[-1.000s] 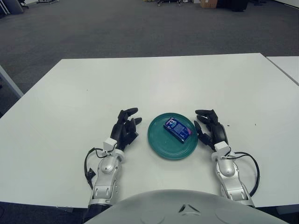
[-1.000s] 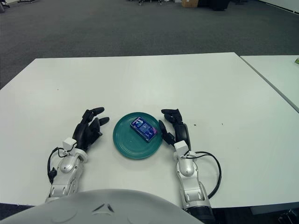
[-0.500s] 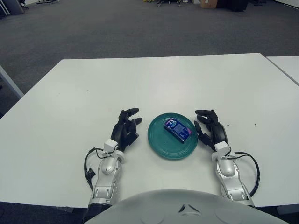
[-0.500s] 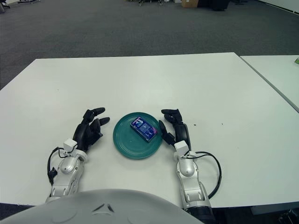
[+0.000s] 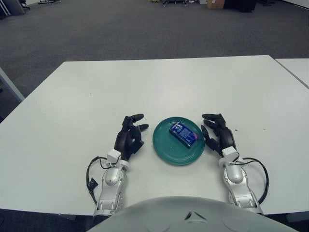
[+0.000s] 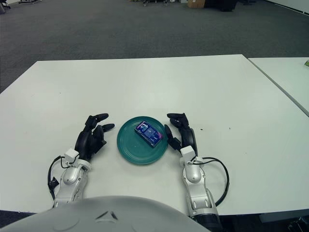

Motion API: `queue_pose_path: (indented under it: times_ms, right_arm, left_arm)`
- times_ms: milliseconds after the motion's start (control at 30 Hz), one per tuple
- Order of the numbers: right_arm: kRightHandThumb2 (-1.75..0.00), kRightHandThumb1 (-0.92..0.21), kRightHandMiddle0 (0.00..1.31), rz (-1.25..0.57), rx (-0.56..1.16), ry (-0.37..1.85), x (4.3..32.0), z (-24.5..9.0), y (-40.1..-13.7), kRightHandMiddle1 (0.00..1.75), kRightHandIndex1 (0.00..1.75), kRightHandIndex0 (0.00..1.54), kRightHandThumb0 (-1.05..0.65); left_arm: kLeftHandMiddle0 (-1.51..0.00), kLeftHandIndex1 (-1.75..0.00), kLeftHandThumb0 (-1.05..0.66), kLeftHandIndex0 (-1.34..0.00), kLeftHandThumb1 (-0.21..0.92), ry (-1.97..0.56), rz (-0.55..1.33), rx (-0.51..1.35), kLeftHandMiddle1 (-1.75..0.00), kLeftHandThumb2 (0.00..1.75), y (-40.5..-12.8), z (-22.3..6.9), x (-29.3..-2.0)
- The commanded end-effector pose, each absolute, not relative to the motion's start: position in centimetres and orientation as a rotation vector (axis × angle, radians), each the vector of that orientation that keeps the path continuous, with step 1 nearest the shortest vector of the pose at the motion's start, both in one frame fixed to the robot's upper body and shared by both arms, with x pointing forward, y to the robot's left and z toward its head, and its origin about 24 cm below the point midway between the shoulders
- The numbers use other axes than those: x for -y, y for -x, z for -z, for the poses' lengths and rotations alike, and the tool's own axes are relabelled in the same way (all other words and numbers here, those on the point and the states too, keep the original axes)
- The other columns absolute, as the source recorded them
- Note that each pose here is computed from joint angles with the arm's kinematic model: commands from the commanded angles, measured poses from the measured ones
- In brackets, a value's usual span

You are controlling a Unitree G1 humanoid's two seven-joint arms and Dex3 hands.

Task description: Put the gum into the plate.

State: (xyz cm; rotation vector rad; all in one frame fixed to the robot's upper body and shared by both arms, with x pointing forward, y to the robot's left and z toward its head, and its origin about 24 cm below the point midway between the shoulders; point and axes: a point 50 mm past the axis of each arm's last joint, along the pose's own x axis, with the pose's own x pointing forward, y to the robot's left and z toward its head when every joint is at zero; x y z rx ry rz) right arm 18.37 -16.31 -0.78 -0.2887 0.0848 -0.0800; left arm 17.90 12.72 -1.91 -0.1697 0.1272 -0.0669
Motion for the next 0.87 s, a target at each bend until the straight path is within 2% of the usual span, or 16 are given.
queue_pose_path:
  times_ms: [0,833]
  right_arm:
    - [-0.62,-0.92,0.18,0.101,-0.307,0.289,17.16,4.23,-15.59,1.06,0.45,0.50,-0.56]
    - [-0.58,-0.92,0.11,0.142,-0.307,0.252,17.23,4.30,-15.62,1.06,0.49,0.55,-0.53]
  left_arm:
    - [-0.44,-1.30,-0.81,-0.19,0.92,0.180,0.088,-0.198,-1.11,0.83,-17.20,3.27,-12.47]
    - [-0.43,-1.27,-0.80,-0.20,0.92,0.118,0.095,-0.201,-1.09,0.84,-17.42,3.20,-12.69]
